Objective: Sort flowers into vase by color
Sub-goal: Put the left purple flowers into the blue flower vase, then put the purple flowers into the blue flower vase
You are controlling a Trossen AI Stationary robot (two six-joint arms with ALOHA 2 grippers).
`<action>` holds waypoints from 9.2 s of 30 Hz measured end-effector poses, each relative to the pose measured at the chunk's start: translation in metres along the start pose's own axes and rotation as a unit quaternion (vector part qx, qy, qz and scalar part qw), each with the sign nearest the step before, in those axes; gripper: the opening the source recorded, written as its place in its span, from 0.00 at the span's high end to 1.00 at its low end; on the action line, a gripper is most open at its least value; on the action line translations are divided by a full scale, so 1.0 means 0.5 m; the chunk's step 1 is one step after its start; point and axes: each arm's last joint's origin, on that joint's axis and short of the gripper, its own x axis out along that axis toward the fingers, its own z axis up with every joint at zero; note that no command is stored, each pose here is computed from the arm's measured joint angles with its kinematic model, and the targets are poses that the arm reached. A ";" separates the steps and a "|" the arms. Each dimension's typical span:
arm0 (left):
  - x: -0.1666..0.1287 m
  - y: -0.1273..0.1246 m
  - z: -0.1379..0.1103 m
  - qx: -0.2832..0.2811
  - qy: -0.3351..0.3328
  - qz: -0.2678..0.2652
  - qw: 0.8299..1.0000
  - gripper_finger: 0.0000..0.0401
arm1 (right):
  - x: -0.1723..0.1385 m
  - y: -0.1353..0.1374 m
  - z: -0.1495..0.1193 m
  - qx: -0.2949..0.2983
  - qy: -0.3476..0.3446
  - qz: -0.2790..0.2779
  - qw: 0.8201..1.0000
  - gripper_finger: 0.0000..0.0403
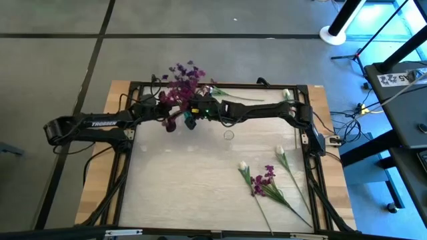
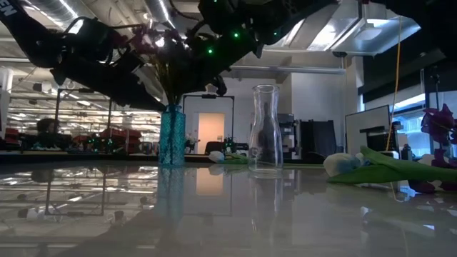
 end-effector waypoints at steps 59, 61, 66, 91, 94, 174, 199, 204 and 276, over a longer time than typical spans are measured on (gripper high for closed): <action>-0.203 -0.258 0.068 -0.002 -0.115 -0.324 0.939 0.53 | -0.547 0.224 -0.184 -0.040 0.474 -0.112 0.872 0.50; -0.205 -0.261 0.069 0.000 -0.118 -0.329 0.937 0.53 | -0.559 0.224 -0.231 0.004 0.520 -0.143 0.842 0.50; -0.209 -0.264 0.068 0.000 -0.117 -0.336 0.934 0.53 | -0.559 0.227 -0.336 0.101 0.627 -0.129 0.761 0.50; -0.212 -0.244 0.116 0.083 -0.272 -0.271 0.920 0.53 | -0.539 0.176 -0.487 0.057 0.653 -0.031 0.755 0.66; -0.207 -0.237 0.119 0.092 -0.280 -0.252 0.922 0.53 | -0.549 0.197 -0.457 0.047 0.603 0.010 0.796 0.89; -0.083 -0.180 -0.070 -0.176 -0.021 0.111 0.978 0.53 | -0.155 -0.184 0.010 -0.070 -0.262 0.113 0.956 0.98; -0.084 -0.180 -0.066 -0.163 -0.028 0.113 0.980 0.53 | -0.262 -0.130 0.076 -0.075 -0.291 0.147 0.942 0.98; -0.083 -0.178 -0.066 -0.146 -0.027 0.120 0.982 0.53 | -0.285 -0.126 0.089 -0.083 -0.299 0.180 0.933 0.98; 0.000 -0.040 0.063 -0.015 0.087 -0.095 0.992 0.53 | -0.265 -0.053 0.054 -0.108 -0.304 0.160 0.933 0.98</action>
